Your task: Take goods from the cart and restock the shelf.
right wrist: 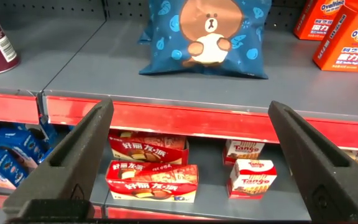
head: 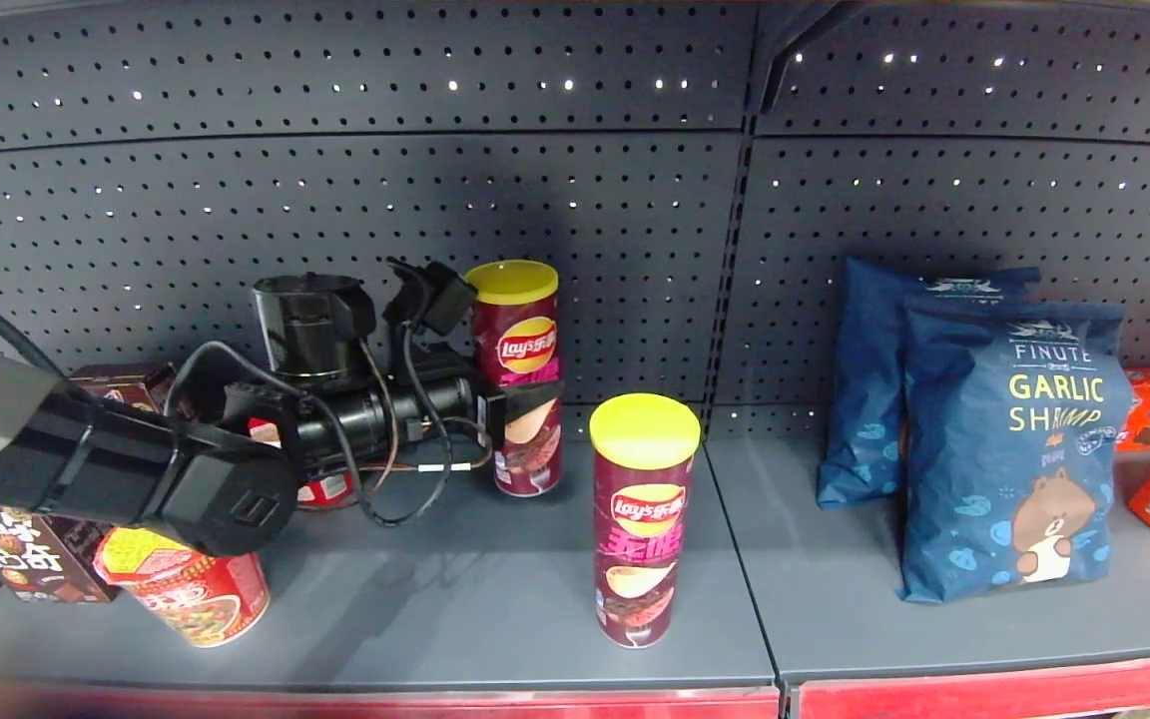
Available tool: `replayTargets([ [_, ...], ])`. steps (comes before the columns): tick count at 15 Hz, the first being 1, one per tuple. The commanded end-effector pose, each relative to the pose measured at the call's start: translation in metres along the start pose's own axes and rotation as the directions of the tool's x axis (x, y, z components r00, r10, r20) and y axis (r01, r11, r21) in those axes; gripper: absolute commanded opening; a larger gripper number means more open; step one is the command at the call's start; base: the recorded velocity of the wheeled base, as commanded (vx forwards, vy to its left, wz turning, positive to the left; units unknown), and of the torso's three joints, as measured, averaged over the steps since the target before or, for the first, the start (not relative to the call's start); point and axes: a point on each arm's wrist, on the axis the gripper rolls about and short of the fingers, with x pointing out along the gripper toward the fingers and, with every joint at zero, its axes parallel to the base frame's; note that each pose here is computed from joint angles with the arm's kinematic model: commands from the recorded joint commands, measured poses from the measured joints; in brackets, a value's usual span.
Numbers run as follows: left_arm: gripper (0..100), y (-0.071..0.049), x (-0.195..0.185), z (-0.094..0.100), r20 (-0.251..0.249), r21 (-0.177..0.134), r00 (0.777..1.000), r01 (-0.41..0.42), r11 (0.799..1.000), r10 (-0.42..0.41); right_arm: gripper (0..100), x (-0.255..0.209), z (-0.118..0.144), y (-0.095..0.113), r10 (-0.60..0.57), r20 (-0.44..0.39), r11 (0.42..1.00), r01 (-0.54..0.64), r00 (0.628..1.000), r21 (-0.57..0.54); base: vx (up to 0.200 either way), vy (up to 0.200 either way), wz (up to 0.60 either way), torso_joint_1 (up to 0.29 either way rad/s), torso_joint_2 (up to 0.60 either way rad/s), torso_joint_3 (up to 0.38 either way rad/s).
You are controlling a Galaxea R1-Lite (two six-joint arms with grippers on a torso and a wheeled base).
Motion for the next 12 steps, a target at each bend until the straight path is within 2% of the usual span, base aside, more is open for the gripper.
replayTargets([
  [1, 0, 0.003, 0.018, -0.01, -0.016, -0.007, 1.0, 0.017, 1.0, -0.017, 100, 0.0, 0.0, 0.0, 0.0, -0.002, 1.0, 0.0, 1.0, 0.0, 0.0, 0.0, 0.0, 0.0, 0.0, 0.0],
  [4, 0, 0.001, 0.035, -0.009, 0.002, 0.005, 0.998, 0.068, 0.998, -0.068, 100, 0.0, 0.0, 0.0, 0.0, -0.004, 1.0, 0.0, 1.0, 0.0, 0.0, 0.0, 0.0, 0.0, 0.0, 0.0],
  [7, 0, 0.001, 0.048, -0.007, 0.018, 0.017, 0.997, 0.08, 0.997, -0.081, 100, 0.0, 0.0, 0.0, 0.0, -0.002, 1.0, 0.0, 1.0, 0.001, 0.0, 0.0, 0.0, 0.0, 0.0, 0.0],
  [9, 0, 0.005, 0.054, -0.009, 0.019, 0.016, 0.996, 0.082, 0.997, -0.082, 100, 0.0, 0.0, 0.0, 0.0, -0.002, 1.0, 0.0, 1.0, 0.0, 0.0, 0.0, 0.0, 0.0, 0.0, 0.0],
  [12, 0, 0.003, 0.061, -0.014, 0.016, 0.015, 0.996, 0.093, 0.996, -0.093, 100, 0.0, 0.0, 0.0, -0.001, -0.004, 1.0, 0.001, 1.0, 0.001, 0.0, 0.0, 0.0, 0.0, 0.0, 0.0],
])
